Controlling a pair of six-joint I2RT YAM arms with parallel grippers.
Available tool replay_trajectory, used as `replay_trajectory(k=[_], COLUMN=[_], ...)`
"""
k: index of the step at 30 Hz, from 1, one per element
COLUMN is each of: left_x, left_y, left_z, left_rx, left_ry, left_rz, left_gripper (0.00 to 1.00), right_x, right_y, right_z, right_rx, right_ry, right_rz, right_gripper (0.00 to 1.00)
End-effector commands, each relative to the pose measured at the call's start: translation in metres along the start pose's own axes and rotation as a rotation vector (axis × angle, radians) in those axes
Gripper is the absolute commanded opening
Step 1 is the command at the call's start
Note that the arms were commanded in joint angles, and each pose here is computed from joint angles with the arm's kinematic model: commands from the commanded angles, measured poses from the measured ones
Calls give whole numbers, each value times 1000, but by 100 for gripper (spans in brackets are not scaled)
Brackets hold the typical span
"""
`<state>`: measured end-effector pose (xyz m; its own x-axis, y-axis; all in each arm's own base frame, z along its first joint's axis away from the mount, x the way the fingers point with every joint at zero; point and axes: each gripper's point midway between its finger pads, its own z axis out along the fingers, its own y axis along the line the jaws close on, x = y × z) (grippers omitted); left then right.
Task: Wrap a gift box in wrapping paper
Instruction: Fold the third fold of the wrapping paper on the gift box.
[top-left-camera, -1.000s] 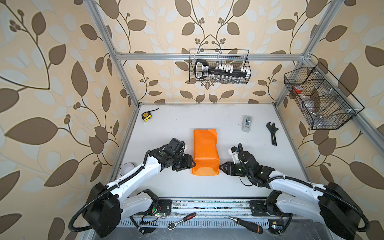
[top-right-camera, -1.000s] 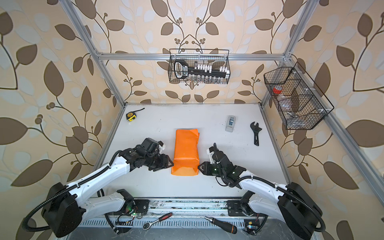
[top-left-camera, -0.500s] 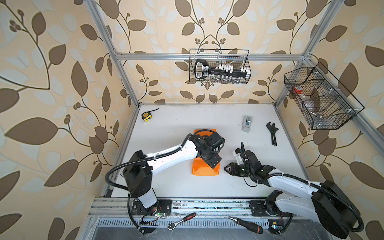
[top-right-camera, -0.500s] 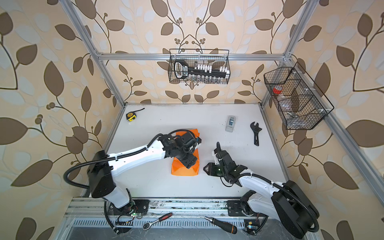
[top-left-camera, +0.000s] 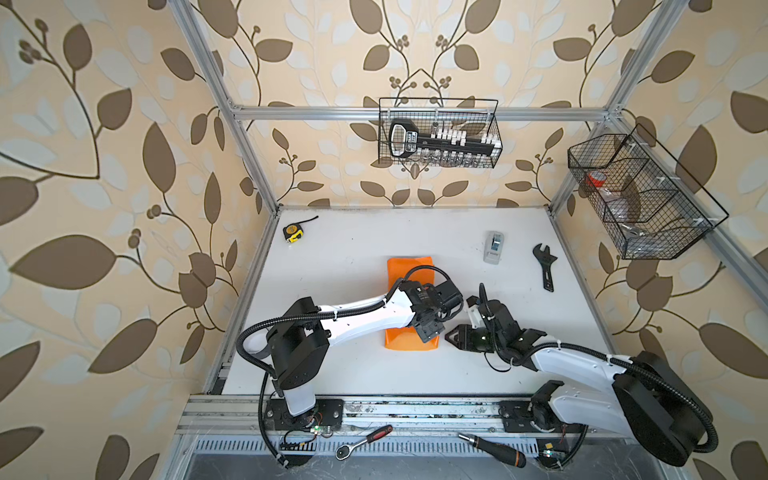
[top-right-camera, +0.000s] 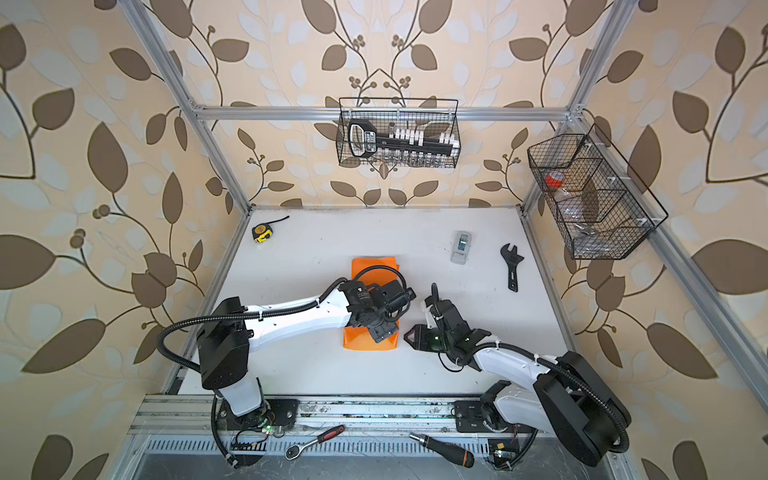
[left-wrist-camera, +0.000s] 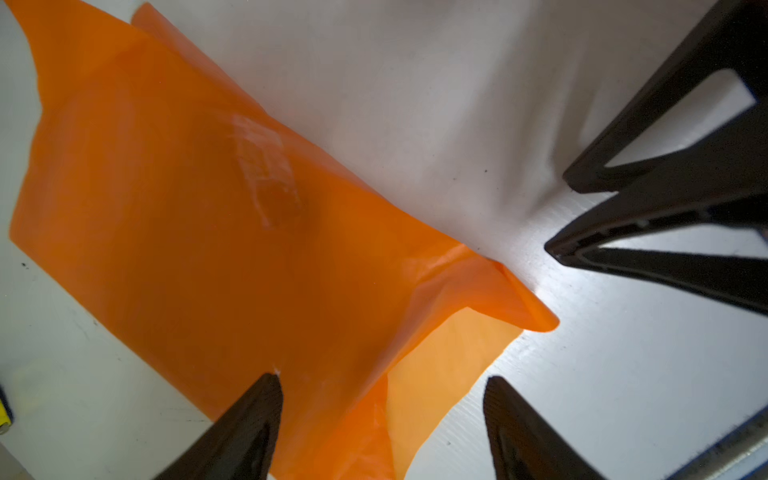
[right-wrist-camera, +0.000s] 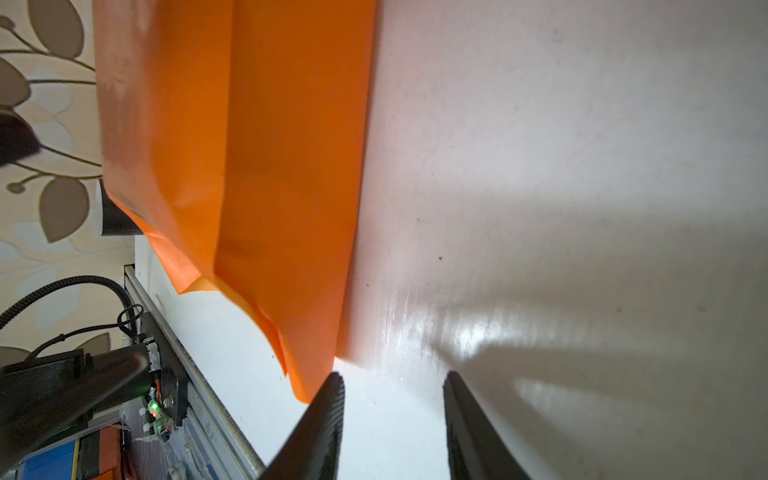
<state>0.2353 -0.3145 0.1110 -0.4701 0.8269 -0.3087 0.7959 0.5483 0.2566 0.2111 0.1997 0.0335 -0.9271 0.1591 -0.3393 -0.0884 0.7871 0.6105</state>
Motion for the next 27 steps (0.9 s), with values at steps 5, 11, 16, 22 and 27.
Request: replay_trajectory(k=[5, 11, 16, 22, 27], left_x=[-11, -11, -2, 17, 29], left_y=[4, 7, 3, -2, -3], left_z=[2, 15, 24, 36, 43], left_rx=[28, 40, 51, 59, 51], left_ry=[-9, -6, 13, 57, 71], left_rz=[29, -17, -35, -61, -88], left_gripper=[80, 76, 73, 68, 63], right_x=[4, 3, -2, -11, -21], right_y=[-2, -1, 0, 4, 12], right_z=[0, 0, 1, 9, 19], right_rx=[-13, -11, -11, -24, -50], right_ry=[7, -1, -16, -36, -39], right_rz=[15, 17, 22, 40, 58], right_gripper=[41, 38, 34, 28, 22])
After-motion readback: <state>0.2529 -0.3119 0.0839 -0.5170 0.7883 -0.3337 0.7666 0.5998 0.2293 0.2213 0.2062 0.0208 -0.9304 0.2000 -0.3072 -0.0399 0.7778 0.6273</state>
